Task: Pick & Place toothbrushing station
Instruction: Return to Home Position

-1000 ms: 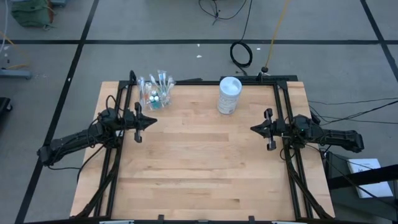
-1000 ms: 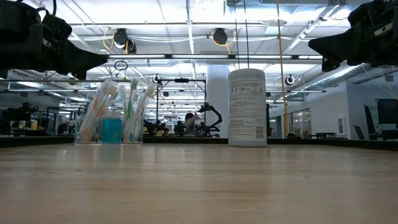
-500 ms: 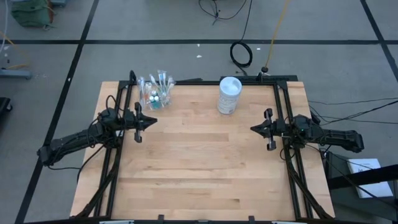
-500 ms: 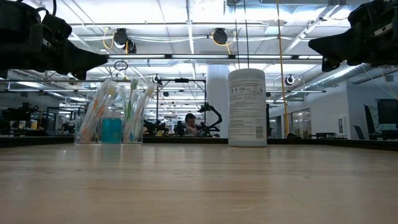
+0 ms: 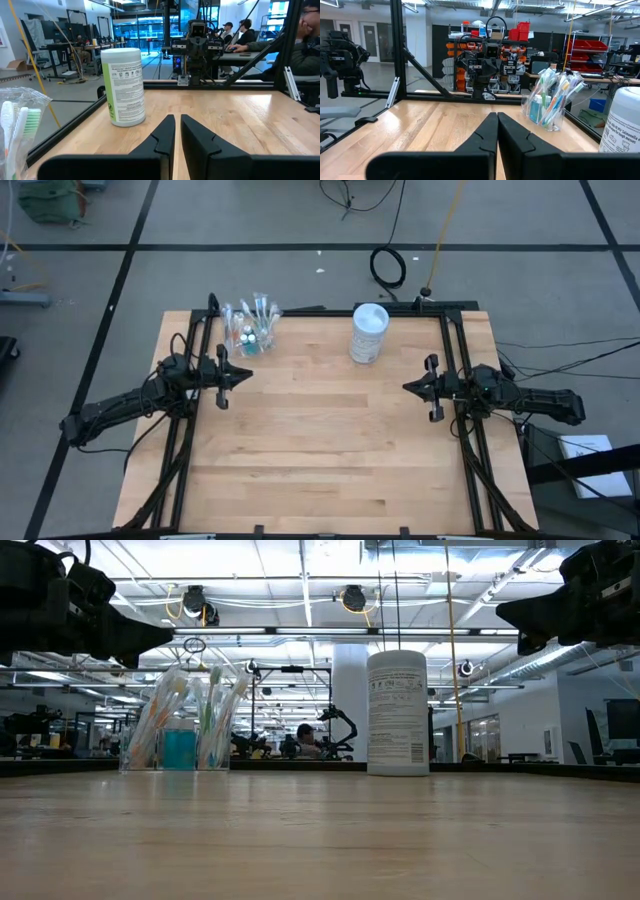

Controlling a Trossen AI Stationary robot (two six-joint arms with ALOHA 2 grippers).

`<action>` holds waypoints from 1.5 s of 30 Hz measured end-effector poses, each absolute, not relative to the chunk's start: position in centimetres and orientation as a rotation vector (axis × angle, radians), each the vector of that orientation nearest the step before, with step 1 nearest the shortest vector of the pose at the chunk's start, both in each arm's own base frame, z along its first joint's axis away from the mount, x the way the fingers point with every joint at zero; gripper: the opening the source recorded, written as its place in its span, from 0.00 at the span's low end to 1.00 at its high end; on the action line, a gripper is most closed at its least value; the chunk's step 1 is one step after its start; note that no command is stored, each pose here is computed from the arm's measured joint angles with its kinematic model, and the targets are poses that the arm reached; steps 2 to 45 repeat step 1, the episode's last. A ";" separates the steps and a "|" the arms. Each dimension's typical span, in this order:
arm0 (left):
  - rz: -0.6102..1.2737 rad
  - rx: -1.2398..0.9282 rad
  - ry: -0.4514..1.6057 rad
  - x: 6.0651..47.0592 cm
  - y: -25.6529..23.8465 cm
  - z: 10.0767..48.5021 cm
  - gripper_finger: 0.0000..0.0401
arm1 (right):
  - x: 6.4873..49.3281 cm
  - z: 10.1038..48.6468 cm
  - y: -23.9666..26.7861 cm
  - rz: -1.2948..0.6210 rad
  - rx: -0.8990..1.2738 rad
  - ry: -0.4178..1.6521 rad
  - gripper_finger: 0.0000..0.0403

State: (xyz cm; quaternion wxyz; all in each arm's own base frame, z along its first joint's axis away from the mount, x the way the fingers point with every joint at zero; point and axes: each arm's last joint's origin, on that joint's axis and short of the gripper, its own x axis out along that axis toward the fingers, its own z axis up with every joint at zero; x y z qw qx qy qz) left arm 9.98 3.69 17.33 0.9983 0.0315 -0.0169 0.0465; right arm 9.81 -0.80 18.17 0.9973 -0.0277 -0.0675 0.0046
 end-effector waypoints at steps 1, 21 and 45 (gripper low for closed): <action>0.093 0.063 -0.034 10.0 3.7 17.3 0.09 | 9.8 18.2 -0.8 0.010 -0.055 -0.135 0.01; 0.093 0.063 -0.034 10.0 3.7 17.3 0.09 | 9.8 18.2 -0.8 0.010 -0.055 -0.135 0.01; 0.093 0.063 -0.034 10.0 3.7 17.3 0.09 | 9.8 18.2 -0.8 0.010 -0.055 -0.135 0.01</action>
